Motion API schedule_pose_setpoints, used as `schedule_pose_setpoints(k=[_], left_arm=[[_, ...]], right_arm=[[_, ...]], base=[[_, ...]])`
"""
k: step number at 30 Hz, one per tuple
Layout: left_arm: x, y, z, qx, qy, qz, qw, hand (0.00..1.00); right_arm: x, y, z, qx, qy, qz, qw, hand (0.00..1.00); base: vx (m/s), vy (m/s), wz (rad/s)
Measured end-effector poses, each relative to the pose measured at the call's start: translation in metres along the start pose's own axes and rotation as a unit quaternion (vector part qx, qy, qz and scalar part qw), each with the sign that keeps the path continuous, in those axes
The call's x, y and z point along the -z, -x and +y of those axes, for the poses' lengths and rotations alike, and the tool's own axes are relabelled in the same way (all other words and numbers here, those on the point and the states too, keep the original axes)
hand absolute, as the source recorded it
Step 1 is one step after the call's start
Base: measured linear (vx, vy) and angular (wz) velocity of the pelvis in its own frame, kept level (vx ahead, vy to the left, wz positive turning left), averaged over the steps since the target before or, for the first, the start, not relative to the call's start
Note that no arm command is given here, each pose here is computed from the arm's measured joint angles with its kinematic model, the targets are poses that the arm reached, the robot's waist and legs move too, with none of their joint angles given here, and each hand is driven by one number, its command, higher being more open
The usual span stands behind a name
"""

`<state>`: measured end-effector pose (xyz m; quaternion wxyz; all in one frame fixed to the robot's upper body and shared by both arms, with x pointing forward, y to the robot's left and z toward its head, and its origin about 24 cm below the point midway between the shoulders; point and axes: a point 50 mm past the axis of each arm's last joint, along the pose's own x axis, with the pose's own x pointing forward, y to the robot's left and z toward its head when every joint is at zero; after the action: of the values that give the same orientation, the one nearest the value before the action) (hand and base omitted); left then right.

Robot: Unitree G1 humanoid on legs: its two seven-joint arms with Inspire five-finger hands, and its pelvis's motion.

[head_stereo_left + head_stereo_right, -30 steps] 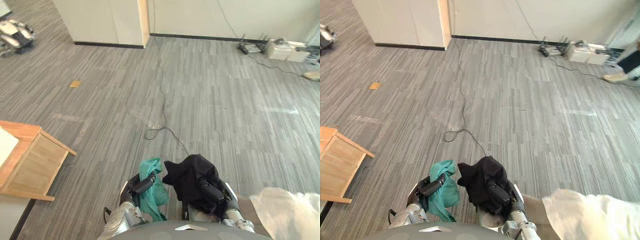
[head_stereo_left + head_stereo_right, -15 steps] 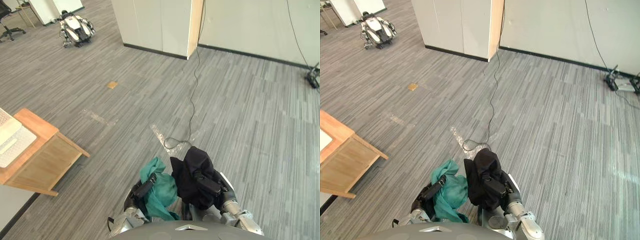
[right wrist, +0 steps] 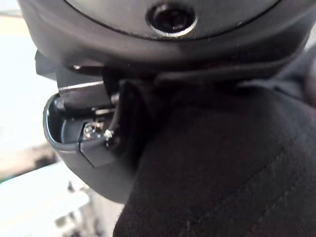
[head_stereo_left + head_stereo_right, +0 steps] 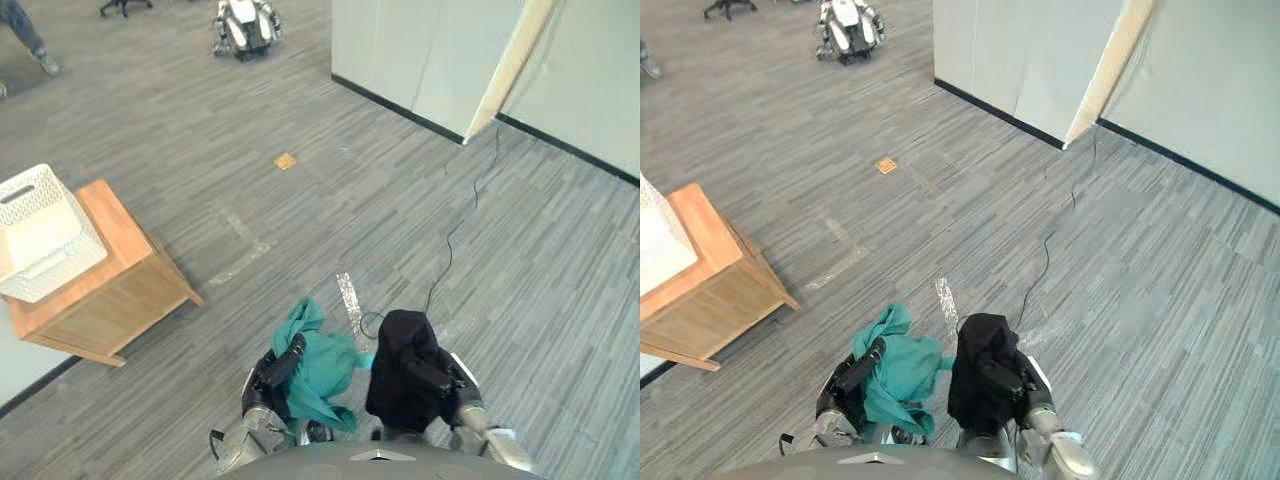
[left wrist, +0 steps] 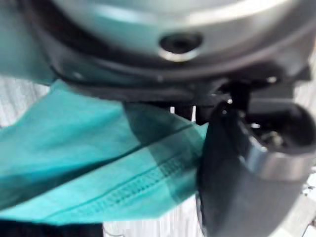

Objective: Tidy up the quilt and then pick up the clothes from the bed and put them into the laundry hamper

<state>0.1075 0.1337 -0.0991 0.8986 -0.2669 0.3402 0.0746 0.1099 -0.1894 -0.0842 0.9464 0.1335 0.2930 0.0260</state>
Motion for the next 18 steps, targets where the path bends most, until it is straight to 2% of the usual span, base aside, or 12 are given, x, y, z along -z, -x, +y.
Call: schedule_pose_setpoints(k=[3,8,11,18], left_arm=[[-0.005,0.001,0.009,-0.016,-0.039,-0.003,0.999,0.00],[-0.018,-0.002,0.010,-0.011,-0.072,-0.019,0.997,0.00],[-0.013,0.013,0.022,-0.025,-0.069,-0.009,0.997,0.00],[-0.005,0.010,0.000,0.015,-0.024,-0.005,1.000,0.00]], right_arm=[[0.011,0.009,0.010,0.007,-0.034,-0.003,0.999,0.00],[-0.001,0.012,0.011,0.008,-0.043,-0.044,0.998,0.00],[0.001,0.018,0.023,-0.018,-0.052,-0.045,0.997,0.00],[-0.032,0.015,0.028,-0.045,-0.016,-0.097,0.994,0.00]], base=[[0.68,-0.125,1.60],[0.59,-0.228,1.25],[0.65,-0.356,0.52],[0.46,-0.289,0.07]])
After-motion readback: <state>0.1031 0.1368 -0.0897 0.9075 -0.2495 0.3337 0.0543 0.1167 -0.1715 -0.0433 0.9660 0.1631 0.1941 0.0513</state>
